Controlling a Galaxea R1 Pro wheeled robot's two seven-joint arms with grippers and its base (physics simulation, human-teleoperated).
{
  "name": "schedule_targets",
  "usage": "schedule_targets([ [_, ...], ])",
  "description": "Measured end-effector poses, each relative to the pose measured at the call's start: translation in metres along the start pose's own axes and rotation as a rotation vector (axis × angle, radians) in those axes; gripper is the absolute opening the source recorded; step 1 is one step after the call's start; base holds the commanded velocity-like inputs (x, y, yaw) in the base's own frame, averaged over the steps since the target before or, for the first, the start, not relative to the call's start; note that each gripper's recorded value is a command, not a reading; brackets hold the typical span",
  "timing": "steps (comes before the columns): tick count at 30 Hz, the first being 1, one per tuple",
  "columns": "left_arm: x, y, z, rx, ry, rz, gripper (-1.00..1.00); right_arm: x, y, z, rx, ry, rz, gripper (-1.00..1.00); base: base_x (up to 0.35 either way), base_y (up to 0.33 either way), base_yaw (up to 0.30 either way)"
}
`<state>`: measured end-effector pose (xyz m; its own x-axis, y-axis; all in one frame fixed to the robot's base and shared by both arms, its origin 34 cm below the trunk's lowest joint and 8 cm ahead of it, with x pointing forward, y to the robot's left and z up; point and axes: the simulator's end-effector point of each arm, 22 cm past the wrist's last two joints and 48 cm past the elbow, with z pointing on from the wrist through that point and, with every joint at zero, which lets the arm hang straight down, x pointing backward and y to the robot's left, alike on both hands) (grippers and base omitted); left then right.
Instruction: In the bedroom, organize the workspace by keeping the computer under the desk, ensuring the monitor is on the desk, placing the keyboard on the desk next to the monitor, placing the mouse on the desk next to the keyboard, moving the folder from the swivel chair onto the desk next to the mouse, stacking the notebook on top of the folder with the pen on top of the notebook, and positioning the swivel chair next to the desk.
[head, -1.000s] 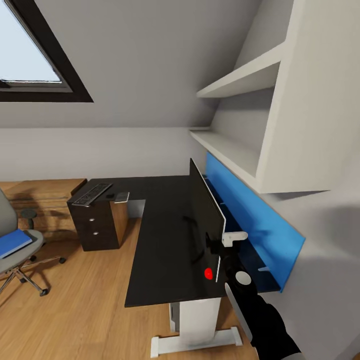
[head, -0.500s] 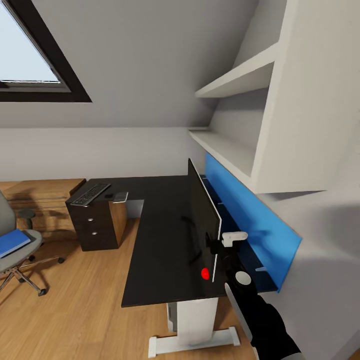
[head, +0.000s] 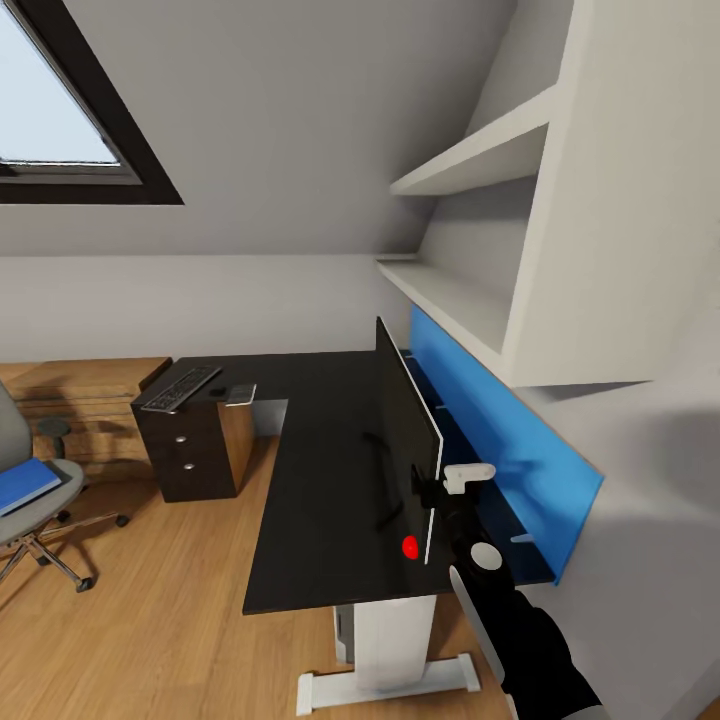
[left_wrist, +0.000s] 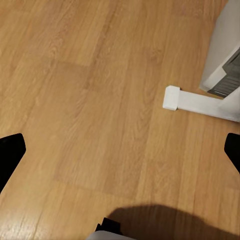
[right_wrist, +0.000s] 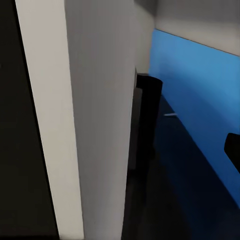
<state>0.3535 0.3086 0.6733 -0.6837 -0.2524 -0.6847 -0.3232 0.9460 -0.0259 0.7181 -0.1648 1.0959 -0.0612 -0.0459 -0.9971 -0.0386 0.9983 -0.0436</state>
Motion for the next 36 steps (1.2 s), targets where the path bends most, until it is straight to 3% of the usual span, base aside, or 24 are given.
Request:
schedule_targets([
  [36, -0.0067, -0.0002, -0.0001, 0.001, -0.031, 0.0, 1.0, 0.0091, 0.0012, 0.0003, -0.004, 0.018, -0.004, 1.0, 0.0, -0.015, 0.0],
])
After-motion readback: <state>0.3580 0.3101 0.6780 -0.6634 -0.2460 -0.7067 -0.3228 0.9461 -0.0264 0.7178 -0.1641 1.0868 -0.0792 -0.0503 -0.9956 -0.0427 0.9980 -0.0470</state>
